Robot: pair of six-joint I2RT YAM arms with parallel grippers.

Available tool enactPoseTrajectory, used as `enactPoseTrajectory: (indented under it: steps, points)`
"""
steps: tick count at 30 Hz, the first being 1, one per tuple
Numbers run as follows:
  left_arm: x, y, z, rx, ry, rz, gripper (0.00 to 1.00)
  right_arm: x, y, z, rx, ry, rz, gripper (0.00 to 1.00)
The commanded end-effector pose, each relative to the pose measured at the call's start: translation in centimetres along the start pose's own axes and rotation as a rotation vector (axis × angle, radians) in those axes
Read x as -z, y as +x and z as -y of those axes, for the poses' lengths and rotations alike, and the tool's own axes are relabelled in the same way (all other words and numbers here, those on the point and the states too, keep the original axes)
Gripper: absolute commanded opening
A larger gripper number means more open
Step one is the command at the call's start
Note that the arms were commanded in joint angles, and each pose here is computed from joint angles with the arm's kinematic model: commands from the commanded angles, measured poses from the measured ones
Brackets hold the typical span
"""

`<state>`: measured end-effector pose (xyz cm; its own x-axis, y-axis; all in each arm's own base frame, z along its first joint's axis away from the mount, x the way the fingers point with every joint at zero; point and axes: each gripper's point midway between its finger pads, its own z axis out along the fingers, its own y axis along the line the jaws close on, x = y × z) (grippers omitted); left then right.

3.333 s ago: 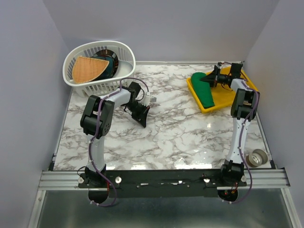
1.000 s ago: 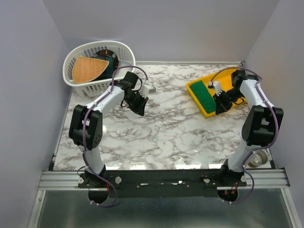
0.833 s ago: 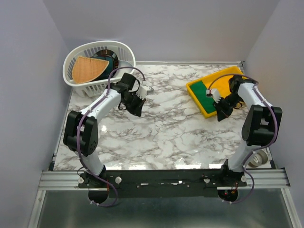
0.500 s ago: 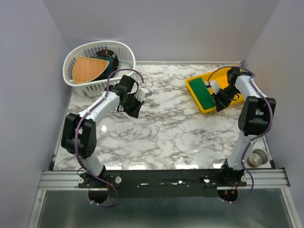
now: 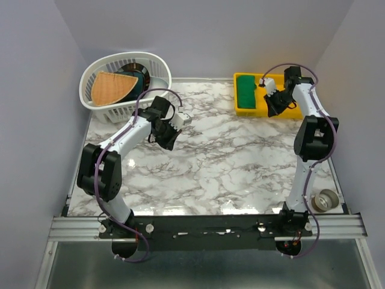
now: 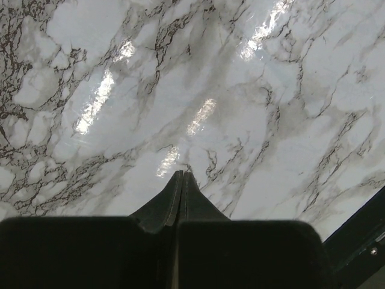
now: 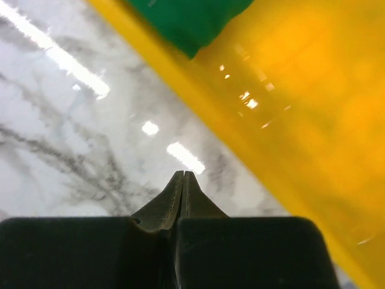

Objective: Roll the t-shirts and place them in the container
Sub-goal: Move the bin to the center of the board, then reset both arms

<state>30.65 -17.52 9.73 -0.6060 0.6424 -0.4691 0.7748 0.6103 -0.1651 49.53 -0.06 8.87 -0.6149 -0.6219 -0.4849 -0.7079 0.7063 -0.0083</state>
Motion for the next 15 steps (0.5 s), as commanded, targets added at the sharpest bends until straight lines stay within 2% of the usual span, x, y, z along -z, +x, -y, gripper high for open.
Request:
enactPoseTrajectory:
  steps: [1, 2, 3, 4, 8, 14, 15]
  points:
    - [0.8, 1.1, 0.5, -0.028, -0.014, -0.01, 0.21, 4.2, 1.5, -7.0, -0.063, -0.112, 0.043, 0.43]
    - [1.0, 1.1, 0.6, -0.025, -0.014, -0.006, 0.45, 5.2, 1.0, -7.7, -0.062, -0.107, 0.085, 0.64]
    - [1.1, 0.9, 0.7, -0.026, -0.014, 0.002, 0.69, 6.0, 0.5, -8.9, -0.065, -0.129, 0.127, 1.0]
    - [1.1, 0.7, 0.8, -0.025, -0.01, 0.008, 0.98, 6.6, 0.5, -9.8, -0.092, -0.136, 0.145, 1.0]
    - [1.6, -0.6, 0.4, -0.025, -0.031, 0.048, 0.99, 10.0, -0.4, -12.3, -0.153, -0.062, 0.253, 1.0]
    - [2.3, -1.9, -2.2, -0.003, -0.184, 0.088, 0.99, 12.5, -2.0, -12.4, -0.241, 0.128, 0.357, 1.0]
    - [2.4, -2.1, -2.4, -0.002, -0.197, 0.094, 0.99, 11.8, -1.8, -13.3, -0.237, 0.133, 0.346, 1.0]
